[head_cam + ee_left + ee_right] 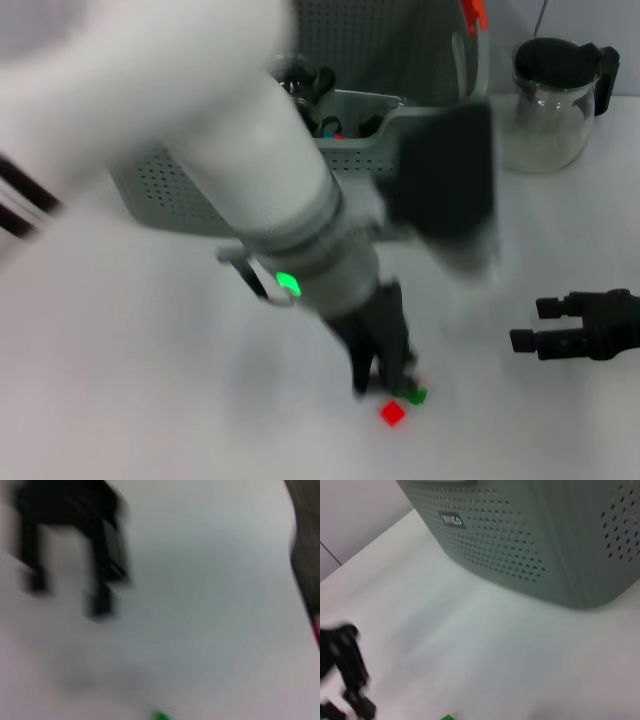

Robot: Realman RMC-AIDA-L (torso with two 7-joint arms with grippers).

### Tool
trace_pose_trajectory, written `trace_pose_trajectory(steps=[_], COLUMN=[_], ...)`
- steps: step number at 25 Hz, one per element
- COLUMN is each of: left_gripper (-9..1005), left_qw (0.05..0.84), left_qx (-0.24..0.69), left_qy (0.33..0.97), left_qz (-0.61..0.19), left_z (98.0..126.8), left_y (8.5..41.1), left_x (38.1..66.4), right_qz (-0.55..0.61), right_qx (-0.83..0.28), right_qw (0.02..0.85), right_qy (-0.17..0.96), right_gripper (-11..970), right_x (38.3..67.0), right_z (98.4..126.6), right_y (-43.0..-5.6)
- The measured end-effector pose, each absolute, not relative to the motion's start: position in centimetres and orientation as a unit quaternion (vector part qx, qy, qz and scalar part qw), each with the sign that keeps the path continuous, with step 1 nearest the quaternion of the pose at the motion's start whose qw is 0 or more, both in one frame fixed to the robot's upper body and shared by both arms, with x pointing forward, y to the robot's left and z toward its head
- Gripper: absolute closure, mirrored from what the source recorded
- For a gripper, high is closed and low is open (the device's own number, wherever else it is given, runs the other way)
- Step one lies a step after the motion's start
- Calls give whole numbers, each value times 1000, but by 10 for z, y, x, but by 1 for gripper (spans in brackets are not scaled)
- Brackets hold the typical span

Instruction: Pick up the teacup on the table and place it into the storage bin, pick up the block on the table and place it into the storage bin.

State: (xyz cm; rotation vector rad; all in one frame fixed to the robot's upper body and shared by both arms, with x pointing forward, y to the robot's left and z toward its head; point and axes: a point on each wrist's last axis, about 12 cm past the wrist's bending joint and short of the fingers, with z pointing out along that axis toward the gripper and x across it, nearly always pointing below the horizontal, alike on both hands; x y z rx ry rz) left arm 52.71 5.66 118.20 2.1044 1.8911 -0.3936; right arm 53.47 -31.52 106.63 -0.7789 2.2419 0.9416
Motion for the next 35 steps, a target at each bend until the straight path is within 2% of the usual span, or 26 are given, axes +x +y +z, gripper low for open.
trace_pose_trajectory(steps=[2,4,7,10,13,18,22,25,28,31,35], left_gripper=[812,803,789,776,763,740,722,709,468,351,197], left_qw=[162,268,361,417,450,471,477,477,450,394,293], left_qx=[710,622,550,503,467,424,407,415,477,594,662], left_qy=[669,713,731,737,745,759,767,760,727,656,638], left_qz=[-150,-182,-182,-171,-156,-149,-136,-151,-201,-247,-262], left_z=[1193,1239,1278,1306,1319,1316,1311,1316,1318,1306,1267], left_y=[64,103,142,164,172,170,171,172,166,149,127], left_x=[532,559,584,606,628,658,666,655,621,571,526], right_qz=[353,354,354,354,354,353,354,354,354,353,352], right_qx=[-291,-291,-292,-293,-295,-299,-298,-298,-298,-297,-296], right_qw=[291,292,292,292,292,290,288,287,286,287,288], right_qy=[840,840,839,839,838,838,838,839,839,839,840], right_gripper=[46,45,45,45,45,46,47,47,46,45,46], right_x=[535,535,535,536,537,537,535,534,534,534,534], right_z=[1067,1067,1068,1069,1069,1069,1068,1068,1068,1068,1068], right_y=[-316,-316,-316,-315,-315,-314,-315,-316,-317,-318,-319])
